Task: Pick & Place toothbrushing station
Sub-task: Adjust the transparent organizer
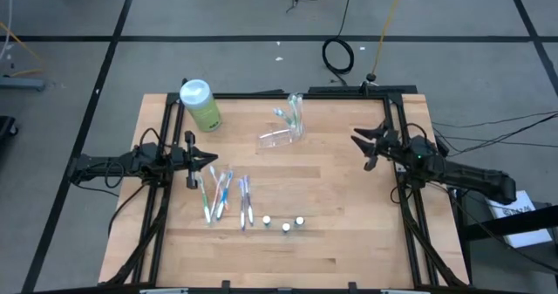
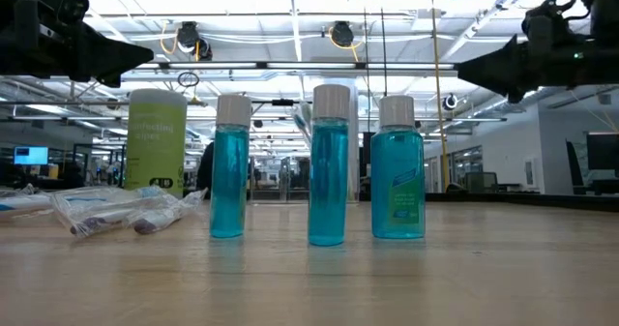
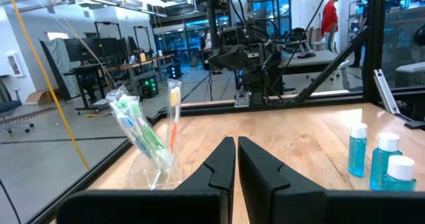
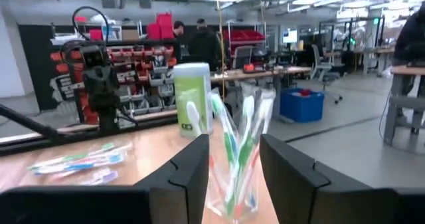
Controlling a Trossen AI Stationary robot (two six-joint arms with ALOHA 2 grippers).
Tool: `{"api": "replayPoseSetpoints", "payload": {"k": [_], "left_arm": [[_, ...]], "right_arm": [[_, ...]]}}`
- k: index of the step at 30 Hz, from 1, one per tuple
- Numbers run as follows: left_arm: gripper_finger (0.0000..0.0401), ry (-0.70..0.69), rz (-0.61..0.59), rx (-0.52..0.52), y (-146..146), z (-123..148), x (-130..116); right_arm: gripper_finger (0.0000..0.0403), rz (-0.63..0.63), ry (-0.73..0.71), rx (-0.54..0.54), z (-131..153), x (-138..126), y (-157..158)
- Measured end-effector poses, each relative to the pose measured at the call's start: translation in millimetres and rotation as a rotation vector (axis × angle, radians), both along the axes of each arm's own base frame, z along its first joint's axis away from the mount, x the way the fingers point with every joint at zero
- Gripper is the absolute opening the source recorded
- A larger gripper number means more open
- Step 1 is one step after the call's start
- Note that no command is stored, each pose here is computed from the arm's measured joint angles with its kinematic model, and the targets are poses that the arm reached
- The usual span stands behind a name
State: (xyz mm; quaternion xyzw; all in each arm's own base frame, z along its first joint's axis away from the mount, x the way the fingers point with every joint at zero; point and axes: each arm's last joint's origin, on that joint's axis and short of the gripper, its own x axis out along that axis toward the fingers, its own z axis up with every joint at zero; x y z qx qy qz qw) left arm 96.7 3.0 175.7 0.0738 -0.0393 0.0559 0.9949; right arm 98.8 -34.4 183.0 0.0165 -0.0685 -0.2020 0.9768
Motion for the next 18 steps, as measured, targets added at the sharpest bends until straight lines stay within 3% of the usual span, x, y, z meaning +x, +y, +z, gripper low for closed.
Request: {"api": "replayPoseSetpoints", "payload": {"k": [18], "left_arm": [[0.0026, 0.000, 0.000, 0.000, 0.0, 0.0, 0.0]], "right_arm": [[0.0125, -0.060, 0.033, -0.052, -2.5, -7.7, 0.9]]}}
